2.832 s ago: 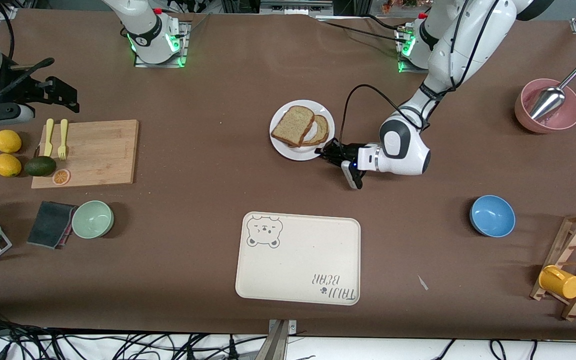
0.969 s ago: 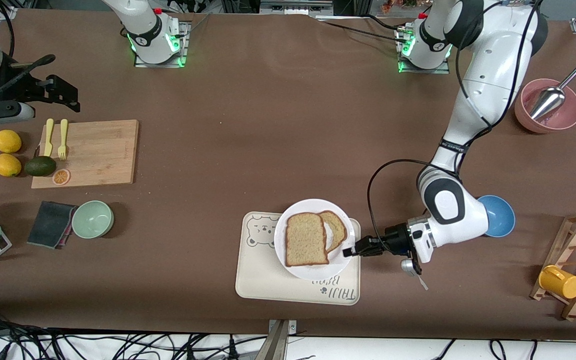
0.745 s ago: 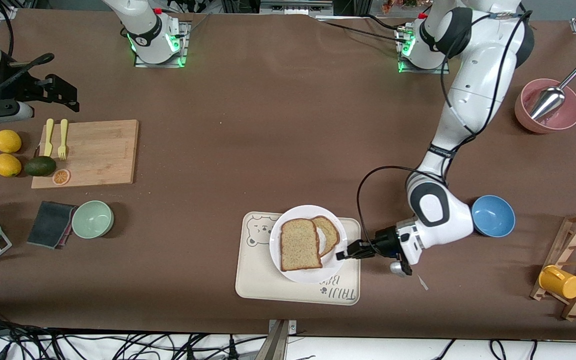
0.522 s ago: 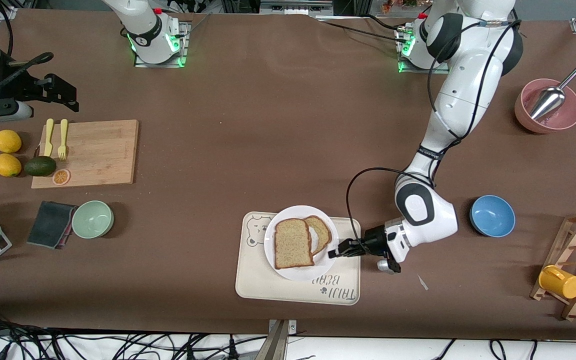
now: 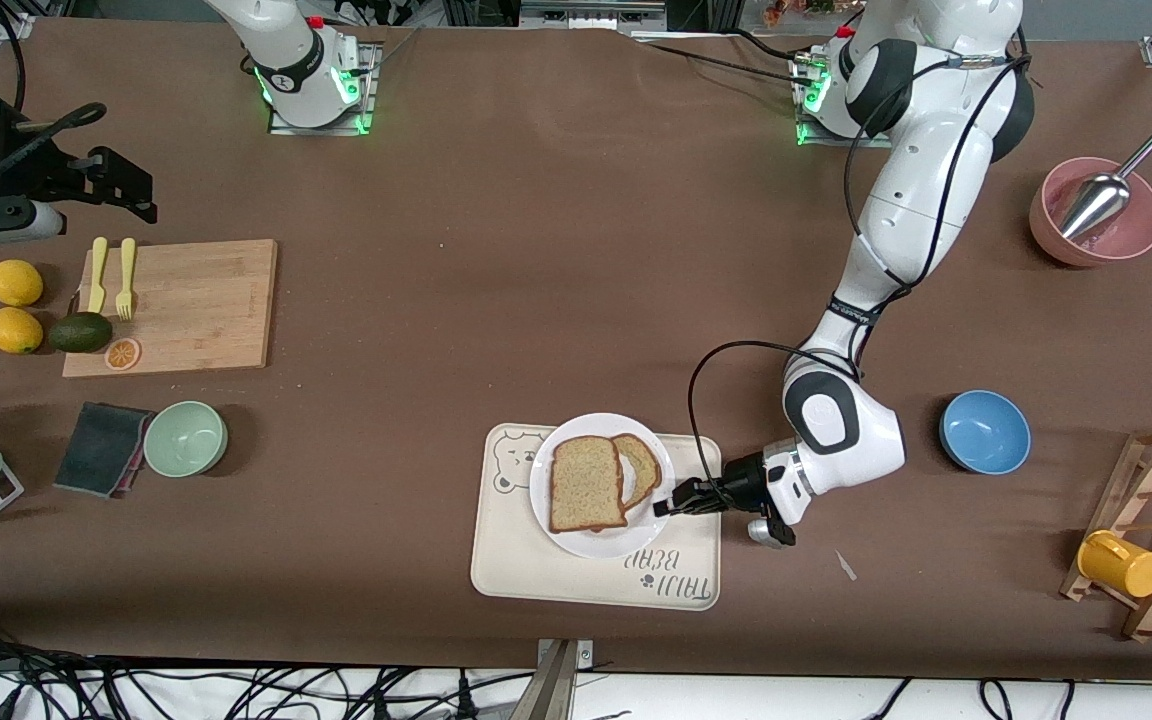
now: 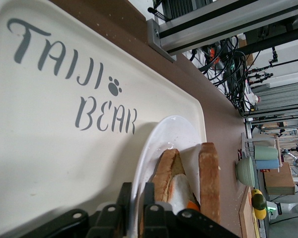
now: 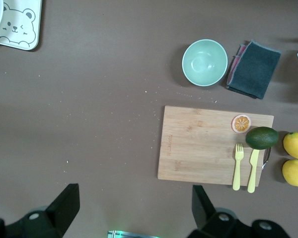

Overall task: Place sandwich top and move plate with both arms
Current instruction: 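Open the left gripper to release the plate rim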

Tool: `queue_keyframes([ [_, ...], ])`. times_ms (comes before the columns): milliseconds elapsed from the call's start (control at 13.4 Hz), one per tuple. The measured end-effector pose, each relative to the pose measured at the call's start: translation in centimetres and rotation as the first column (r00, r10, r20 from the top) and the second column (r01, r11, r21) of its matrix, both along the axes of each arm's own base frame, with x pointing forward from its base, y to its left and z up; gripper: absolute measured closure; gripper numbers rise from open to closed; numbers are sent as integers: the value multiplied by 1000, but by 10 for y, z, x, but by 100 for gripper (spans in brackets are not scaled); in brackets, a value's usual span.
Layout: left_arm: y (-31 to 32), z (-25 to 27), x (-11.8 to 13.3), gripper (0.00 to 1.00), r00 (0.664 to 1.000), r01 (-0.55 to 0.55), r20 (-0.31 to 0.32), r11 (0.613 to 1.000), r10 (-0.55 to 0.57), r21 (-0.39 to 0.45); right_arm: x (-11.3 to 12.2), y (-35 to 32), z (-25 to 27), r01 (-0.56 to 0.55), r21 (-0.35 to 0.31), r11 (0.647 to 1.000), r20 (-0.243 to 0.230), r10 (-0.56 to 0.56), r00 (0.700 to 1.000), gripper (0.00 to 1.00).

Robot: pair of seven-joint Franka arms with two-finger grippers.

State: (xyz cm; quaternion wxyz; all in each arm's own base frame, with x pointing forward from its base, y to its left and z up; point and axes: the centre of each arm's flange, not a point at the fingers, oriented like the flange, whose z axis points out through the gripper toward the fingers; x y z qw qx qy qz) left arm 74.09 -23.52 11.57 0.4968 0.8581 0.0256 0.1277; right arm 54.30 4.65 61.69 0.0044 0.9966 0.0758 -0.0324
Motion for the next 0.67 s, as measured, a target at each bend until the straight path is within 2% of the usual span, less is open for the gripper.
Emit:
queue_keyframes([
  [298,7,27,13,33,999,-11,42,1000,11,-12,0,0,1,0,0,1000,1,0,1000,0],
  [373,8,38,16,25,998,-13,57,1000,13,-13,0,0,1,0,0,1000,2,0,1000,0],
  [522,13,63,21,2,996,27,87,999,-30,32,0,0,1,0,0,1000,3,0,1000,0],
  [671,19,88,23,0,991,109,65,985,-118,133,-1,0,3,0,0,1000,0,0,1000,0],
])
